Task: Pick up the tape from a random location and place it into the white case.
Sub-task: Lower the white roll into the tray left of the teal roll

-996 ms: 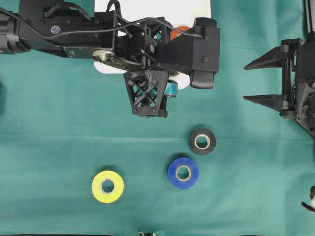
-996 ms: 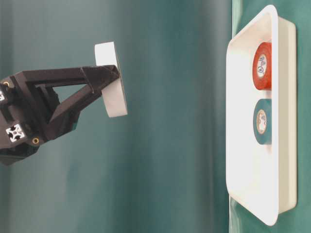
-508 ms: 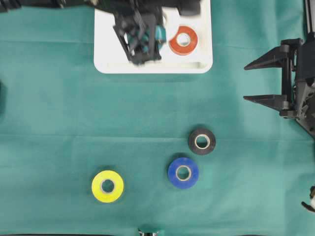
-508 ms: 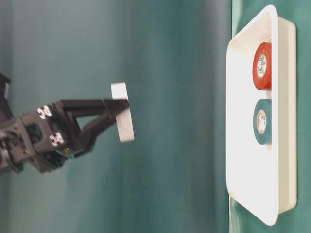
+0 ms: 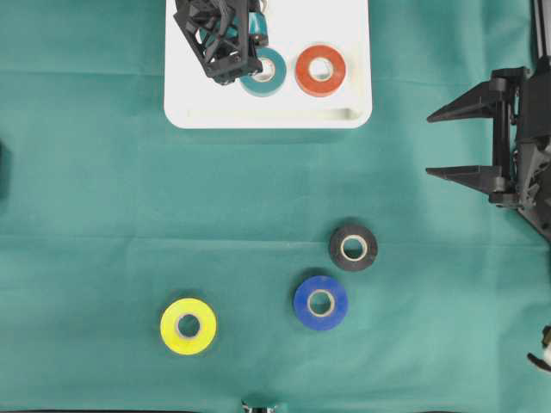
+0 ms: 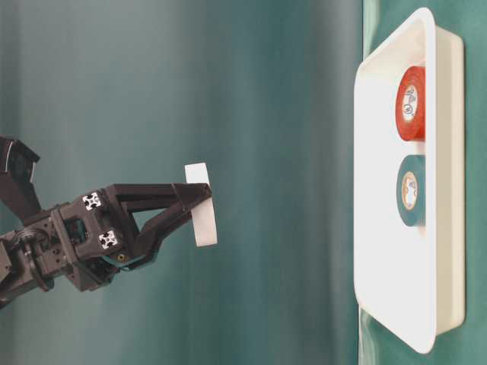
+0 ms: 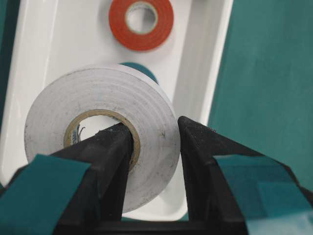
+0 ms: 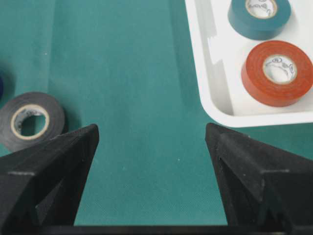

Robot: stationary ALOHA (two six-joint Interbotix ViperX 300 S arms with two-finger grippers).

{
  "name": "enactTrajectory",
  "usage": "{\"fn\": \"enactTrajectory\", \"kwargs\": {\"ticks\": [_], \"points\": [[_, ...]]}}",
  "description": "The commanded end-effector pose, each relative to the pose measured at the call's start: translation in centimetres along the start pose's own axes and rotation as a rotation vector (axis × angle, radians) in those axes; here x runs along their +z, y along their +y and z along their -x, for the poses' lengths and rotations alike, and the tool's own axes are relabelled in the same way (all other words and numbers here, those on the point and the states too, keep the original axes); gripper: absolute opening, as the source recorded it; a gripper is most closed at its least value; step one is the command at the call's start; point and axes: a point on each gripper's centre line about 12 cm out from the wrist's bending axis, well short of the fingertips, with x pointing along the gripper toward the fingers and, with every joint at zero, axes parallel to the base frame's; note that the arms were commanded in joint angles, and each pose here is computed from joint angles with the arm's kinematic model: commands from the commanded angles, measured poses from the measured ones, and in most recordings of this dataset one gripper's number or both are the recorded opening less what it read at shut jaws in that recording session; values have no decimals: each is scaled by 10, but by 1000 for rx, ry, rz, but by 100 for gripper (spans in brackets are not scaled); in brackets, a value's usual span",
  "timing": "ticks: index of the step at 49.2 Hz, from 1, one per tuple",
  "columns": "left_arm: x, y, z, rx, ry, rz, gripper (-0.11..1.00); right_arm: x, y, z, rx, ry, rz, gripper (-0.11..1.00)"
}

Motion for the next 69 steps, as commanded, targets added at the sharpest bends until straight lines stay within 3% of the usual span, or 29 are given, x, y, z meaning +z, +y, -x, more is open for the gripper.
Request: {"fn": "enactTrajectory", "kwargs": {"ticks": [1, 25, 39, 54, 69], "points": [[6, 1, 22, 5, -60, 0, 25, 8, 0, 1, -1, -20, 1, 84], [-4, 0, 19, 5, -67, 4, 25, 7, 0, 1, -3, -14, 1, 84], [-26, 1, -11, 5, -38, 11, 25, 7, 0, 1, -3, -14, 1, 84], [-59, 14, -41, 21, 22, 97, 25, 7, 0, 1, -3, -13, 3, 84], [-64, 15, -48, 22, 21, 100, 25, 7, 0, 1, -4, -13, 6, 84]]}}
